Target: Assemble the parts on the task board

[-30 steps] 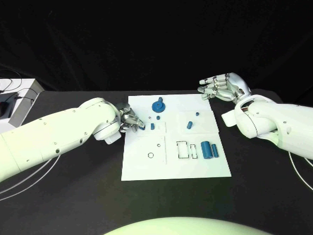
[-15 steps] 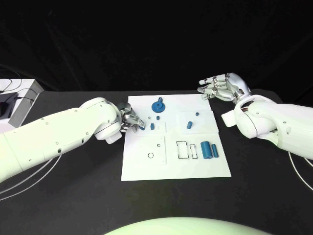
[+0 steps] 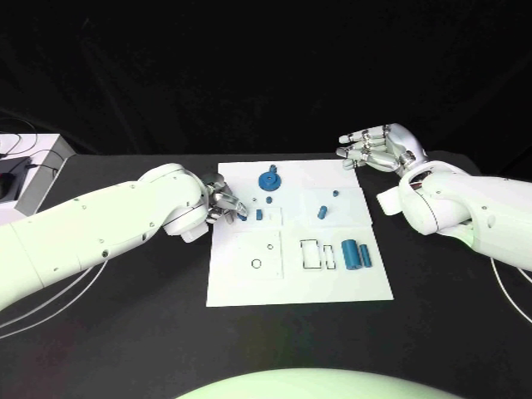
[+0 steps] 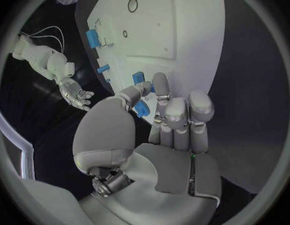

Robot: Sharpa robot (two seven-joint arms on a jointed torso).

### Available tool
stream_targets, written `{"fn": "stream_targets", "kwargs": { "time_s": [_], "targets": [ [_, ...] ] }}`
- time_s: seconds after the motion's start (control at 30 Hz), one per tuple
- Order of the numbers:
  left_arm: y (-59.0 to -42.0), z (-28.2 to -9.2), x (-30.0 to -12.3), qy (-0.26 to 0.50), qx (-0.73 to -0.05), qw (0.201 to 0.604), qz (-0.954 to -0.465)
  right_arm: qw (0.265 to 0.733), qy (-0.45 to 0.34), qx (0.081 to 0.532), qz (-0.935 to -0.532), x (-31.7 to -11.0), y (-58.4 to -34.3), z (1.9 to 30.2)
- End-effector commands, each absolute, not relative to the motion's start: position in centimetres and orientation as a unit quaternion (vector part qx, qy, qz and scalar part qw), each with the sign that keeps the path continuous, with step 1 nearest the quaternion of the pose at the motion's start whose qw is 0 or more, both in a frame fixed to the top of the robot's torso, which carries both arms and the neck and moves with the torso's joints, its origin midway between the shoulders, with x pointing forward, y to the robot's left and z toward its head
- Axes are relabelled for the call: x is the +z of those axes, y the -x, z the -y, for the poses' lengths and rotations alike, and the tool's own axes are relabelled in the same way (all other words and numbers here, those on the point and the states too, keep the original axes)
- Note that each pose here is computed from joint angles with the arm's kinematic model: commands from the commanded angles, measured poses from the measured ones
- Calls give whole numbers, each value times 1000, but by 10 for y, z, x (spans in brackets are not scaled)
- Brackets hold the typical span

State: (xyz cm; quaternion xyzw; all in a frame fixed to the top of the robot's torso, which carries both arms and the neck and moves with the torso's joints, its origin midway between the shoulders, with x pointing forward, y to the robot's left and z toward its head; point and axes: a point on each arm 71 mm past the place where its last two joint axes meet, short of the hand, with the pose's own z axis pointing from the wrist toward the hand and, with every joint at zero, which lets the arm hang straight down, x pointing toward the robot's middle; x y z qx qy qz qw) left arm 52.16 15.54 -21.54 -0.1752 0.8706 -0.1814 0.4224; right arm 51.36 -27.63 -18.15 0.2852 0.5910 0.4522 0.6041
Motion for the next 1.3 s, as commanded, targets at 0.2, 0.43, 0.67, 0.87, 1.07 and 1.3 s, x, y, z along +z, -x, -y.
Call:
{"fn": "stream_targets", "kwargs": {
  "time_s": [0.2, 0.43, 0.67, 0.87, 1.07, 1.3],
  "targets": [
    [-516, -148, -223, 149, -176, 400, -887, 602, -280, 459, -591, -181, -513, 275],
    [-517, -149, -223, 148, -174, 405, -885, 602, -280, 459, -591, -181, -513, 275],
    [-518, -151, -222, 147, -172, 411, -883, 601, -280, 459, -591, -181, -513, 274],
    [-518, -152, -220, 144, -171, 414, -883, 601, -280, 460, -591, -181, -514, 274],
    [-518, -154, -219, 141, -168, 415, -883, 600, -280, 460, -592, -181, -514, 274],
    [-517, -156, -219, 138, -164, 414, -885, 600, -280, 460, -592, -182, -514, 274]
  ]
}}
